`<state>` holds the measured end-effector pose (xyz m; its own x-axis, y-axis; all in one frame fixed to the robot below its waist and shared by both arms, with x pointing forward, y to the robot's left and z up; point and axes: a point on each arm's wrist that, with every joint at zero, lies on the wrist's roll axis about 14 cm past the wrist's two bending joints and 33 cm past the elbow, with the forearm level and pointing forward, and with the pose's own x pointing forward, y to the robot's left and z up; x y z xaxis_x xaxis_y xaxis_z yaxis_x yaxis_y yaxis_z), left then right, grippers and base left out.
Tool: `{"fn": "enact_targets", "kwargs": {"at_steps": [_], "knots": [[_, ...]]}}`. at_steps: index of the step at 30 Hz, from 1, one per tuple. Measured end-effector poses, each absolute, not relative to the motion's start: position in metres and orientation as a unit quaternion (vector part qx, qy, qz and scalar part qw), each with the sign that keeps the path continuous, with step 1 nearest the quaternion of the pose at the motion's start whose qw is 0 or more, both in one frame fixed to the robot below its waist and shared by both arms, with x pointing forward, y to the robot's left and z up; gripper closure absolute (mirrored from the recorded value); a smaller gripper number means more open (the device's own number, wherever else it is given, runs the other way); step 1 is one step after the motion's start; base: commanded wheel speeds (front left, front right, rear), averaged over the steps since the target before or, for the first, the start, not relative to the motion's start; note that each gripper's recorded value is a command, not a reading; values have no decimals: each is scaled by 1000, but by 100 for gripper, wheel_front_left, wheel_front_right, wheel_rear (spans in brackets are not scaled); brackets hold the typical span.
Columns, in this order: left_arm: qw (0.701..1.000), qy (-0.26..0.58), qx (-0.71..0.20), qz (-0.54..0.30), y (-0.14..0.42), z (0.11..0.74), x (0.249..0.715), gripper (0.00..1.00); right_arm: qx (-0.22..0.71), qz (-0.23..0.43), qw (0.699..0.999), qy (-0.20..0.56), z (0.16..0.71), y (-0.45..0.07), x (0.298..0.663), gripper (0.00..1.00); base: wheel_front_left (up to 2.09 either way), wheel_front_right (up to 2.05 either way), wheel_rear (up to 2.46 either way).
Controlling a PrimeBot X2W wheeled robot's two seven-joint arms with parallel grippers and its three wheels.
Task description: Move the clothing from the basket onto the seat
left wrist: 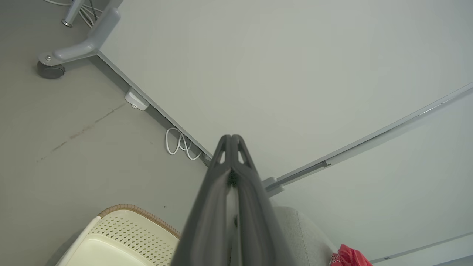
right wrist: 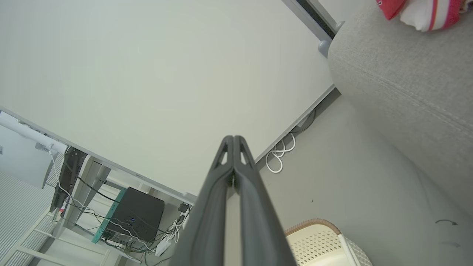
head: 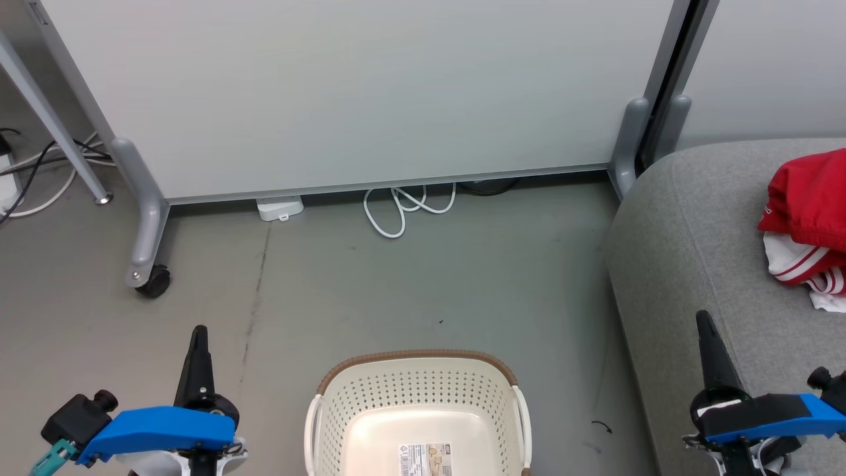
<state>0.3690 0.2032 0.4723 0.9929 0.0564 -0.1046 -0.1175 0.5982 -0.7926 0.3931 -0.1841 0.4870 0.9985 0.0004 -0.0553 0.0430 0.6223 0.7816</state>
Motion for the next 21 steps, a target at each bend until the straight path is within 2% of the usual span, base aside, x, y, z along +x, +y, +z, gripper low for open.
{"fn": "enact_targets", "kwargs": {"at_steps": [21], "knots": [[835,26,-547,43,204,481,376,100,541,-16,841,24,490,-189,392,100,0,0,0]]}}
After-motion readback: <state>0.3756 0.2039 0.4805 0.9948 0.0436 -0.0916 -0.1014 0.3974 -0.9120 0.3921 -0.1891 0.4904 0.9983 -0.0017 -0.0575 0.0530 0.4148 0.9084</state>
